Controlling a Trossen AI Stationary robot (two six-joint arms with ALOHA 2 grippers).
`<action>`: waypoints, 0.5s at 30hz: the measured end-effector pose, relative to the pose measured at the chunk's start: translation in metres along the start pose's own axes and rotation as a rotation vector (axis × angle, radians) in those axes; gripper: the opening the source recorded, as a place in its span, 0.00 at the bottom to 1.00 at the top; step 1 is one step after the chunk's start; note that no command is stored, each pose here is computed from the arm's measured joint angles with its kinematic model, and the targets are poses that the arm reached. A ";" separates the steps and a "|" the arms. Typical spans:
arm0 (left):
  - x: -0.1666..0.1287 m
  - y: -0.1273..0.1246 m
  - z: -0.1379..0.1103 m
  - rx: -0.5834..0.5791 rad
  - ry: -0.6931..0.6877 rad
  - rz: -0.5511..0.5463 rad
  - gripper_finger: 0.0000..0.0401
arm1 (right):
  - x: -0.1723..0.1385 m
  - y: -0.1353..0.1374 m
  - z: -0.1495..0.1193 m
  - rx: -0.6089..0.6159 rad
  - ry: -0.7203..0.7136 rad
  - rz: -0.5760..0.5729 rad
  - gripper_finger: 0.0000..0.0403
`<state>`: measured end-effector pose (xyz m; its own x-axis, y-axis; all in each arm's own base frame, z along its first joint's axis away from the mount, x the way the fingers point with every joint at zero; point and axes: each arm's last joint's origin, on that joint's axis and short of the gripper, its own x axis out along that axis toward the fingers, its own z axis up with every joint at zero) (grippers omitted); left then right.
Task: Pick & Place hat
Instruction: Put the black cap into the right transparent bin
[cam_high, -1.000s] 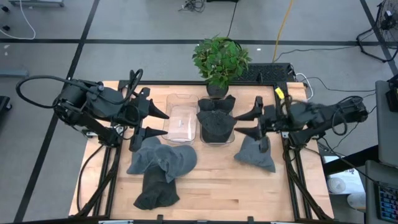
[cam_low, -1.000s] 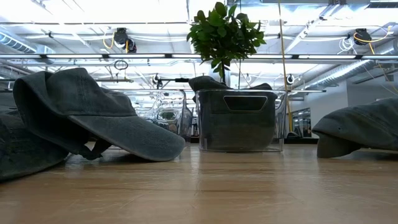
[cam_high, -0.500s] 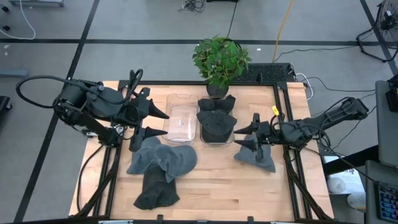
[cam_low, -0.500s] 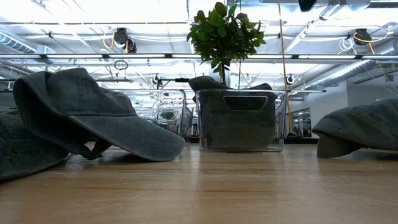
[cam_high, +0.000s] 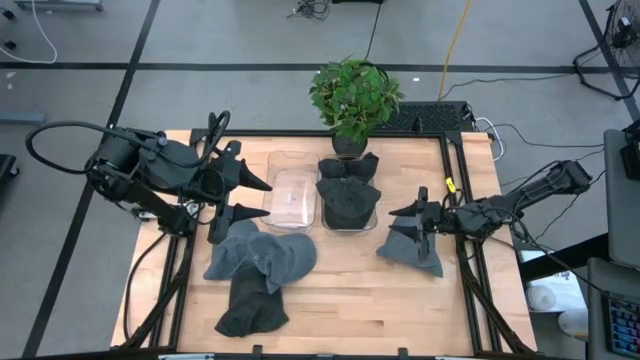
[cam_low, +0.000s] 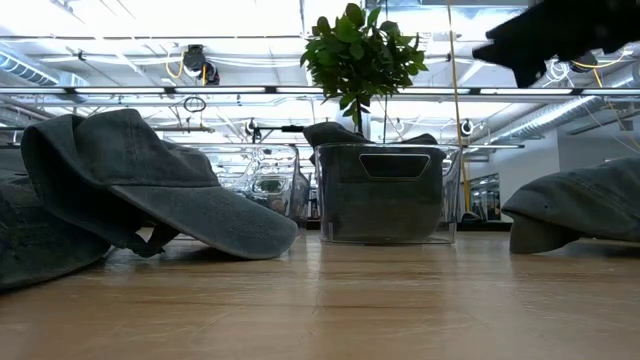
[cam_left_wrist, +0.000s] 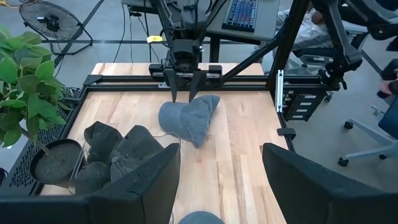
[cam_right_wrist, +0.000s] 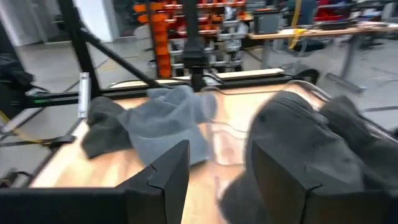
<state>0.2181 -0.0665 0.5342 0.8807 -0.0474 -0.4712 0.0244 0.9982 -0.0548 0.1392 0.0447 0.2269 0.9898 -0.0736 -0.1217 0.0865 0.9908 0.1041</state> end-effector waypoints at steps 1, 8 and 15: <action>0.000 0.000 0.000 -0.001 0.000 0.000 0.60 | -0.002 -0.002 -0.005 -0.001 0.002 -0.003 0.40; 0.000 0.000 0.000 0.004 0.000 0.000 0.60 | -0.010 -0.011 -0.036 -0.010 0.024 -0.011 0.40; 0.000 0.000 0.000 0.006 0.001 0.000 0.60 | -0.014 -0.016 -0.047 -0.003 0.012 -0.038 0.40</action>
<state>0.2180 -0.0664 0.5342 0.8804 -0.0471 -0.4718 0.0271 0.9984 -0.0490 0.1186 0.0350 0.1806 0.9844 -0.1095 -0.1377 0.1234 0.9877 0.0965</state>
